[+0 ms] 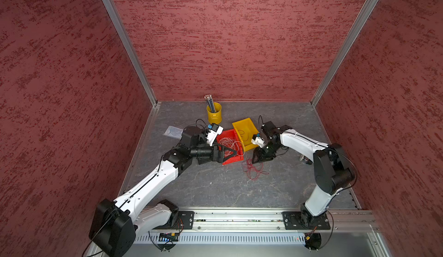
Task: Untangle and sort cables by color
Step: Untie the cable.
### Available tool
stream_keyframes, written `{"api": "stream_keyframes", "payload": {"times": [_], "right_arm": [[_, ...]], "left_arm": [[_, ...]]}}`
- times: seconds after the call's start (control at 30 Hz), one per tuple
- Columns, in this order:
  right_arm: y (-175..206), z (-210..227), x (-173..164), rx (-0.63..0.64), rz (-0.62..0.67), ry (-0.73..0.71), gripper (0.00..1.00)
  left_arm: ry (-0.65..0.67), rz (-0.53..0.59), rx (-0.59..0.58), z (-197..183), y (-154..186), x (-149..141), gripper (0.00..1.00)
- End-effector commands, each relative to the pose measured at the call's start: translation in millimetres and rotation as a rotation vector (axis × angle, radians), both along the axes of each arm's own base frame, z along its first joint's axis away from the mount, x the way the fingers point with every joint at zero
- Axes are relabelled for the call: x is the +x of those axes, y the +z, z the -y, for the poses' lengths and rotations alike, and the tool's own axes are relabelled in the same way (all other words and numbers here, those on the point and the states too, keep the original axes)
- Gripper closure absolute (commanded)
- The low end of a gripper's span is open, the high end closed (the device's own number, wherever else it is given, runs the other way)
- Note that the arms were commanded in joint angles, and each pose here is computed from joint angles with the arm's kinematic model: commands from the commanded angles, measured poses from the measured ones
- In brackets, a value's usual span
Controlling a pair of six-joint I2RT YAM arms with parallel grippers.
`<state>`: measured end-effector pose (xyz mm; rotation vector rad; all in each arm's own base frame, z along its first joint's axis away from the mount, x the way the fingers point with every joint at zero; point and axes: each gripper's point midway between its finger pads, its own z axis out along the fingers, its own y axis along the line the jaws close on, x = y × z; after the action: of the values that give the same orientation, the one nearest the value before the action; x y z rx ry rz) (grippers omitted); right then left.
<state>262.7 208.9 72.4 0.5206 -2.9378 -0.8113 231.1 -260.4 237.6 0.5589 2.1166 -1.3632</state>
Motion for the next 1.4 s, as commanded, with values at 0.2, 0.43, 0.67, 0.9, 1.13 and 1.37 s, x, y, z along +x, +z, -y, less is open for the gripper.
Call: {"api": "stream_keyframes", "payload": {"times": [0.2, 0.43, 0.67, 0.9, 1.13, 1.37], "right_arm": [[15.2, -11.3, -11.7, 0.107, 0.026, 0.015, 0.53], [16.0, 0.2, -11.0, 0.058, 0.004, -0.244, 0.55], [25.3, 15.1, -13.3, 0.038, -0.026, -0.538, 0.51], [14.0, 6.7, 4.7, 0.089, -0.117, -0.773, 0.47], [4.1, 10.6, 10.7, 0.021, -0.190, -0.948, 0.46], [-10.4, 17.7, 4.5, -0.052, -0.232, -1.032, 0.51]], "left_arm": [[0.013, 0.005, 0.004, -2.0, -1.7, 3.5, 0.00], [0.025, 0.007, 0.004, -3.7, -2.5, 2.3, 0.00], [0.040, -0.003, 0.013, -5.9, -6.9, 1.9, 0.00], [0.042, -0.009, 0.034, -8.2, -11.0, -0.1, 0.00], [0.085, -0.008, 0.078, -17.8, -17.9, 2.6, 0.00], [0.140, -0.024, 0.104, -31.7, -22.9, 7.4, 0.00]]}}
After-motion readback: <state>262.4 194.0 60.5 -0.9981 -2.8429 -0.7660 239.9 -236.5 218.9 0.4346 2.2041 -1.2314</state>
